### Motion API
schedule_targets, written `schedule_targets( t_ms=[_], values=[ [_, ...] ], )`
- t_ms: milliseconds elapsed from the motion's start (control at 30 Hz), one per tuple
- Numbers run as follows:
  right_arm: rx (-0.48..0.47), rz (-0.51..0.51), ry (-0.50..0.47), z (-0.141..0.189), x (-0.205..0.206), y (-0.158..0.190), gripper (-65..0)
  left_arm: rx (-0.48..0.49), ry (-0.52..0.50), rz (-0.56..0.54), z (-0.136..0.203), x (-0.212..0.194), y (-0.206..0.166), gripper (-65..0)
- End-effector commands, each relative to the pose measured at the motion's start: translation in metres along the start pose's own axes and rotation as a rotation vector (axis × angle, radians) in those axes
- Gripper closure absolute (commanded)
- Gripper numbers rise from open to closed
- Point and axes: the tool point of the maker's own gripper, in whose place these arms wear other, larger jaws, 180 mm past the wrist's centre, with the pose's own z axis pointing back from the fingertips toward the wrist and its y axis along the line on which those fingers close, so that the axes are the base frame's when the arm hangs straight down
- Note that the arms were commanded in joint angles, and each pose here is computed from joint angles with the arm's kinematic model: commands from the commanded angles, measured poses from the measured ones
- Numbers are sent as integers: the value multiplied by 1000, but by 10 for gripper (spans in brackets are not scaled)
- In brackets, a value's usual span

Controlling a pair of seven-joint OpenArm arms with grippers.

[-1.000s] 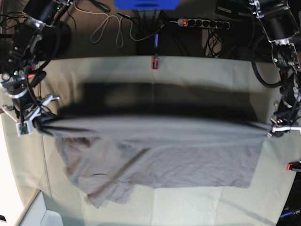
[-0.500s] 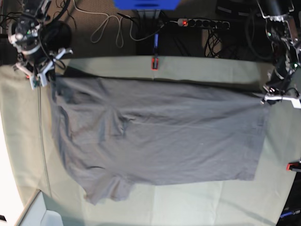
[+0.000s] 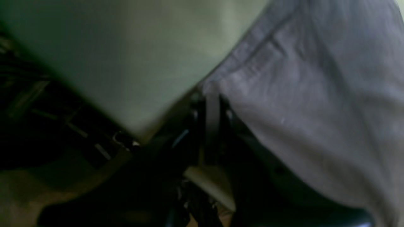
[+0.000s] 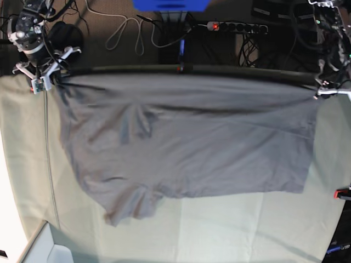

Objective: Layout the t-shirt on the table in an organized manner, then fold the t-shirt properly
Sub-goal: 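Lower the held collar edge onto the table and release both grippers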

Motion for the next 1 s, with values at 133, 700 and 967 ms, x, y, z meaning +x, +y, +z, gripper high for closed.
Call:
schedule_targets(
  t_ms=[133, 700, 967],
  values=[
    [-13, 9, -25, 3, 6, -6, 0, 10, -59, -8, 3, 21, 4, 0],
    [-21, -4, 54, 7, -25, -17, -220, 8, -45, 7, 3, 11, 2, -282],
    [-155, -58, -65, 30, 9, -58, -277, 3, -60, 11, 2, 18, 0, -319]
  ],
)
